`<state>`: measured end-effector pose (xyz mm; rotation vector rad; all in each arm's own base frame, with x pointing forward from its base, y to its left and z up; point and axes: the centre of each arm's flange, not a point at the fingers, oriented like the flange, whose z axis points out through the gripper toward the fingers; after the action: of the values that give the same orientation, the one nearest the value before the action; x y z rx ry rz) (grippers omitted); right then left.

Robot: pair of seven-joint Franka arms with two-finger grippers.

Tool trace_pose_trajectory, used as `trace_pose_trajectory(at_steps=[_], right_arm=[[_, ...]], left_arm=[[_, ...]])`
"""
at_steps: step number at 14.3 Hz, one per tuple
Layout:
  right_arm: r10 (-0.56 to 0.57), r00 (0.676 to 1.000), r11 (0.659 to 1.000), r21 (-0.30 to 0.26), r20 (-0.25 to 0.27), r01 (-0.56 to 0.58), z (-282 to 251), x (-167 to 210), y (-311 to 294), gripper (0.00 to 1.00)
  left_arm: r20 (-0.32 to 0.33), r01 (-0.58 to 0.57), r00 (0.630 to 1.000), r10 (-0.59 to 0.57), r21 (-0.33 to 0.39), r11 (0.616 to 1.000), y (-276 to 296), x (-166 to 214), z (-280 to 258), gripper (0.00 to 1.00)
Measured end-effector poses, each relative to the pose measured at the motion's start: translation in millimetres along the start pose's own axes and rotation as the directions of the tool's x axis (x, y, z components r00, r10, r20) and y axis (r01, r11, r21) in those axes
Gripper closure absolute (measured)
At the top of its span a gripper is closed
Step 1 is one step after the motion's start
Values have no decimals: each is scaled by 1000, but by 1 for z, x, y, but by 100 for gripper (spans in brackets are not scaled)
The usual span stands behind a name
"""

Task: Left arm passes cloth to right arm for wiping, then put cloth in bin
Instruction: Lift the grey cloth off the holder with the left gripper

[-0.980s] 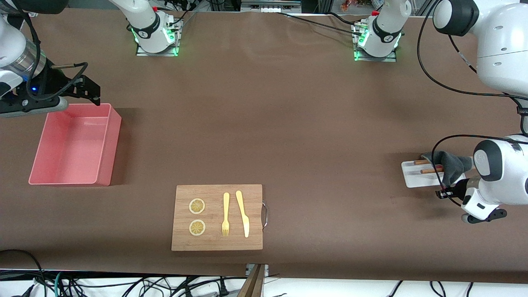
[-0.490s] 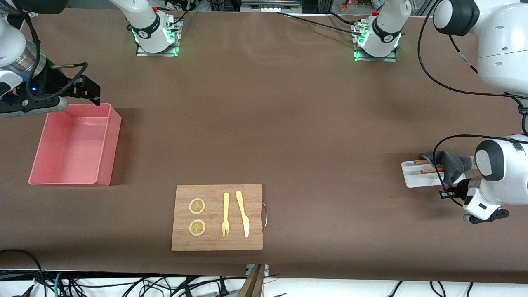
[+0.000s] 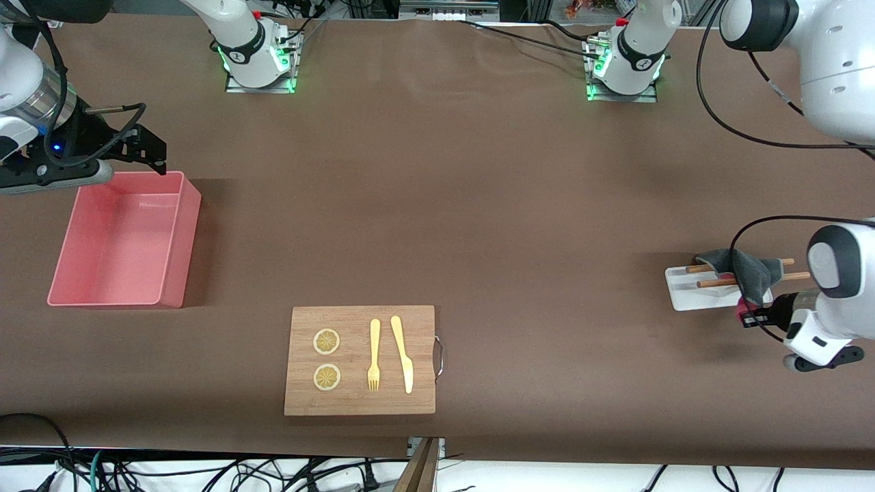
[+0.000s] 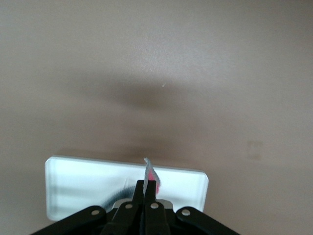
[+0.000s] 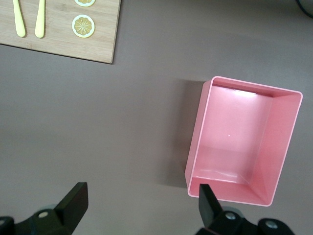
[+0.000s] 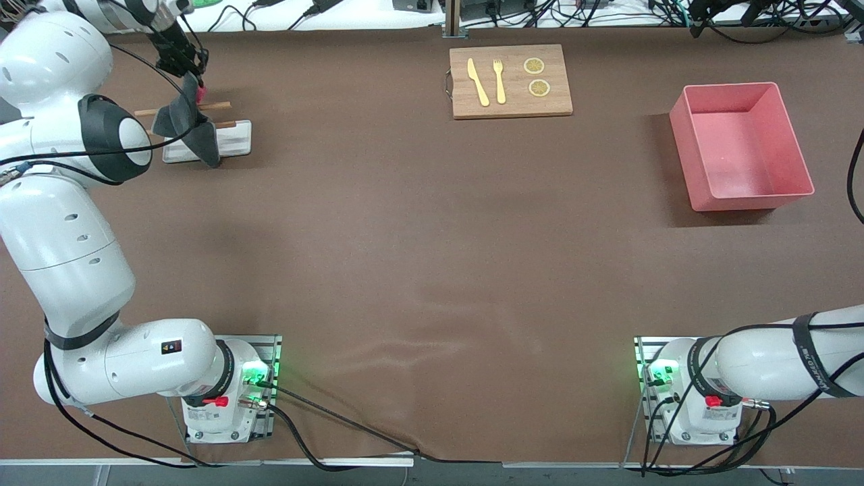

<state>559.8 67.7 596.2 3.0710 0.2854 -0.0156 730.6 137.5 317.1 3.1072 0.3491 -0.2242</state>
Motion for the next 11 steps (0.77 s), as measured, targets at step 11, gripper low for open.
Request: trace_pose_trajectory(at_steps=[11], right_arm=[[-1,1000,1000,0,-1,1,-1,0,0,0]], left_arm=[[37,-167,985,168,-32,985,104,-155,-261,98]])
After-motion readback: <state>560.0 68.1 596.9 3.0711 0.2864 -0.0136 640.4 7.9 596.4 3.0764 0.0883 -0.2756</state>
